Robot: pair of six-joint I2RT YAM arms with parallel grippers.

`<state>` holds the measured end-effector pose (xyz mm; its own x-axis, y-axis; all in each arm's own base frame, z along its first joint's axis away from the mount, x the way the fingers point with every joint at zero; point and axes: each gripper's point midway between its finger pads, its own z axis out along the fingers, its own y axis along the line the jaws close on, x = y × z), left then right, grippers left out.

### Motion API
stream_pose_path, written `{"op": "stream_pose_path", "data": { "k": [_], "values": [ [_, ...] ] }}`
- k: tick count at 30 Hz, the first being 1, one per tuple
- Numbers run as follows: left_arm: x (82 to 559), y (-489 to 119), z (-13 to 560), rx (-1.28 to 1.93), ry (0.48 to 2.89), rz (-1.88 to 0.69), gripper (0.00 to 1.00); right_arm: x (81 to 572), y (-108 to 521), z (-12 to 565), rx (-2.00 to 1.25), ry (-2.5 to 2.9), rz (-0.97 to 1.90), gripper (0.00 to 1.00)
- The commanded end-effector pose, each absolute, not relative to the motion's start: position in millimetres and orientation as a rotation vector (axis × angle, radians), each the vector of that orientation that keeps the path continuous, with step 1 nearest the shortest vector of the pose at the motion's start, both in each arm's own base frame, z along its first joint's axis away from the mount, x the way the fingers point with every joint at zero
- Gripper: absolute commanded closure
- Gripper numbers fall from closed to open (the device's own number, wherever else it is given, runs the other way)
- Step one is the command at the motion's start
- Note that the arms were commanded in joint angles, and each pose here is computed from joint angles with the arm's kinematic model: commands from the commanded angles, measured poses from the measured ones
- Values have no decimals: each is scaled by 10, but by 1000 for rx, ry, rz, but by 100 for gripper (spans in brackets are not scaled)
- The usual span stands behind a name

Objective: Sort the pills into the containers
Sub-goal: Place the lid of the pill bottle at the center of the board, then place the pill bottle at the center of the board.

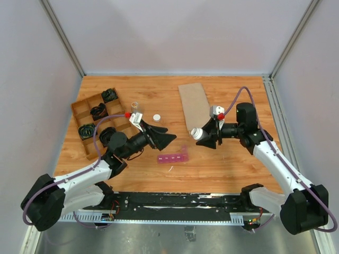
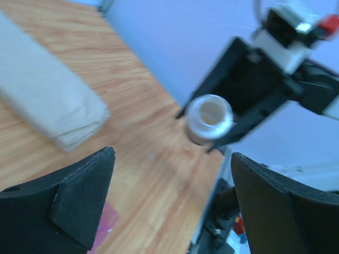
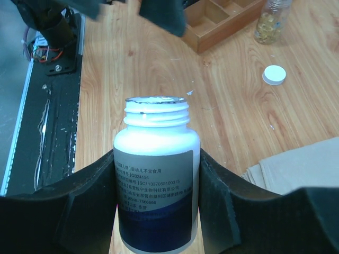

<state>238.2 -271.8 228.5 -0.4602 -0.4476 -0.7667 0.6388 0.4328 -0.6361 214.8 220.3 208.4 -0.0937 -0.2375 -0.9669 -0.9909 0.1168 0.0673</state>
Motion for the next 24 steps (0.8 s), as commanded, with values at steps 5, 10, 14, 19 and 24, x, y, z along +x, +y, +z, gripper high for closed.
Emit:
{"op": "stream_pose_path", "data": {
  "k": [5, 10, 14, 19, 24],
  "values": [
    [1758, -2729, 3025, 196, 1212, -1505, 4, 2207, 2131, 2303, -1106, 1479, 1126, 98],
    [1718, -2722, 2948, 105, 1225, -1535, 4, 2198, 2128, 2339, -1104, 1460, 1129, 98],
    [1748, -2736, 2901, 14, 1245, -1515, 4, 2177, 2131, 2366, -1106, 1448, 1135, 98],
    [1821, -2747, 2931, -73, 1240, -1430, 4, 2154, 2135, 2391, -1108, 1435, 1142, 97],
    [1848, -2836, 2998, -106, 1235, -1378, 3, 2132, 2135, 2424, -1113, 1421, 1141, 97]
  ]
}}
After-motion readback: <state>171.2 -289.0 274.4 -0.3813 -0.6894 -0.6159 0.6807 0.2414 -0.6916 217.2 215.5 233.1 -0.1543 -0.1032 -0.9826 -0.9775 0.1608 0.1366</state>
